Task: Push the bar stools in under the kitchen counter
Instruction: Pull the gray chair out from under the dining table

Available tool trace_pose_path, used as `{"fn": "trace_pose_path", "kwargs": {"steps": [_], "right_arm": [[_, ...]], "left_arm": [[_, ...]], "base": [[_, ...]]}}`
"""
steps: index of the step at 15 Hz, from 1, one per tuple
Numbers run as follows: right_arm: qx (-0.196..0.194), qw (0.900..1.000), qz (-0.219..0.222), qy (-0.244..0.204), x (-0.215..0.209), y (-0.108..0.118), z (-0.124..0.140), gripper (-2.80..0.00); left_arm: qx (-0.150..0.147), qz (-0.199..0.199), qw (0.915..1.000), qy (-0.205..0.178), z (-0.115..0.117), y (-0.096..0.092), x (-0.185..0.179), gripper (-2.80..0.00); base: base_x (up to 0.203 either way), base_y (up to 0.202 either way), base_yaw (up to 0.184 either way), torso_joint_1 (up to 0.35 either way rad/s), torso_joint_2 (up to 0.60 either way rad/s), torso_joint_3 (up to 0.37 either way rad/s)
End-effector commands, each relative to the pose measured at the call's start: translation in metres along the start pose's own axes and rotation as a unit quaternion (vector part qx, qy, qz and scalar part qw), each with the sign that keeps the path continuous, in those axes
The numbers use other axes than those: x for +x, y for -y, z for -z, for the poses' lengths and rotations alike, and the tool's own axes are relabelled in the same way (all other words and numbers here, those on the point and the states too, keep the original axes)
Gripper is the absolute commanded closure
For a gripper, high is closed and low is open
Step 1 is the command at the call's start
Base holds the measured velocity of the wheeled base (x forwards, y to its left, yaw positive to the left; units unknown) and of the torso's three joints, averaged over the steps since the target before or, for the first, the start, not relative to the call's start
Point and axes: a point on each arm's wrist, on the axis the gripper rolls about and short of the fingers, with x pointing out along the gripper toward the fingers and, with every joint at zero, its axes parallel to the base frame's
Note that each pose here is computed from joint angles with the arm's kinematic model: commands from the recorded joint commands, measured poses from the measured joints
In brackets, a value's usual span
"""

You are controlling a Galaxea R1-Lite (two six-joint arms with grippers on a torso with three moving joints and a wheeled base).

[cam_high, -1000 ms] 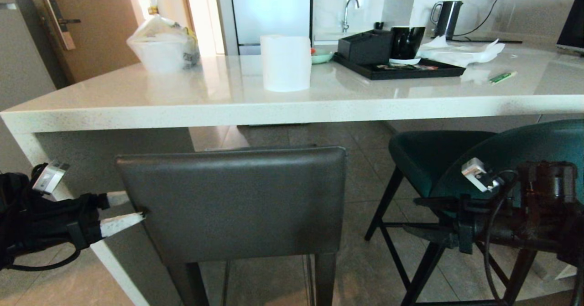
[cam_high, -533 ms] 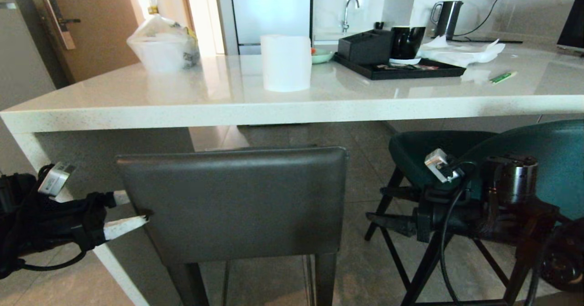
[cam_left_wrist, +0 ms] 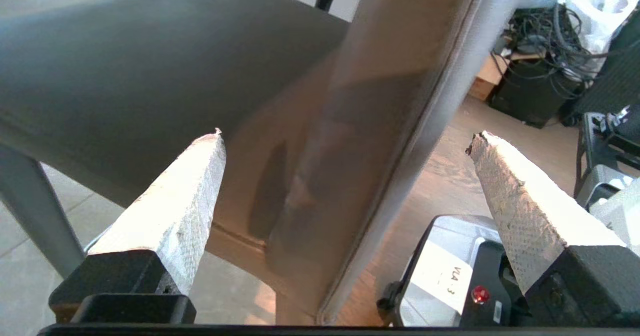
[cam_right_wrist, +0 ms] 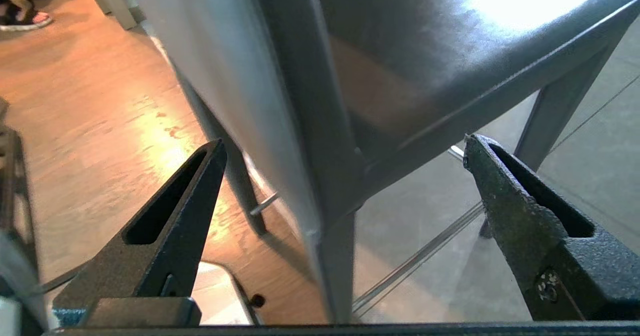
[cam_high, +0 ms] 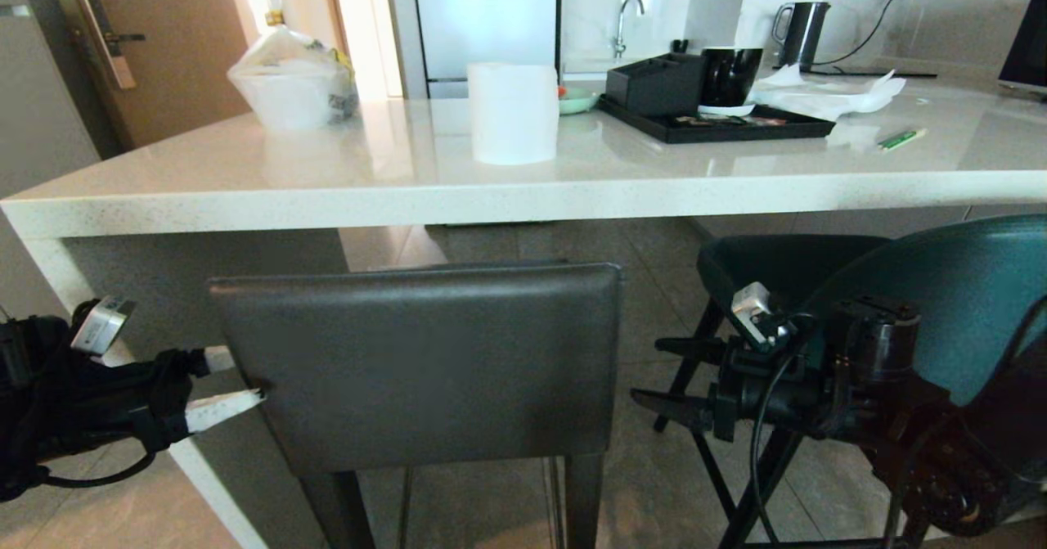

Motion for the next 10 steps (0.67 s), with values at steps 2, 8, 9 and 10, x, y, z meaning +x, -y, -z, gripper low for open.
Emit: {"fn": "trace_pose_path", "kwargs": {"steps": [2,8,9,10], "right_arm": [[-0.001,1.000,-0.002,0.000,0.015,0.014,0.007,-2.80],[-0.002,1.000,-0.012,0.019,0.033,0.020,-0.003,-2.80],[0.001,1.000,-0.022,0.018,0.038,0.015,-0.003,-2.80],[0.001,0.999,-0.027,0.016,0.042,0.010,-0.002,-2.80]], "left_arm": [[-0.005,0.002,1.0000,0.000,0.005,-0.005,0.000,-2.80],[0.012,-0.011,0.9998,0.004,0.006,-0.012,-0.008,-2.80],[0.015,-0.013,0.9998,0.005,0.004,-0.012,-0.009,-2.80],[0.015,-0.015,0.9997,0.006,0.003,-0.014,-0.011,-2.80]], "base": [[0.000,0.000,0.000,0.000,0.00,0.000],[0.000,0.000,0.000,0.000,0.00,0.000],[0.000,0.000,0.000,0.000,0.00,0.000],[0.000,0.000,0.000,0.000,0.00,0.000]]}}
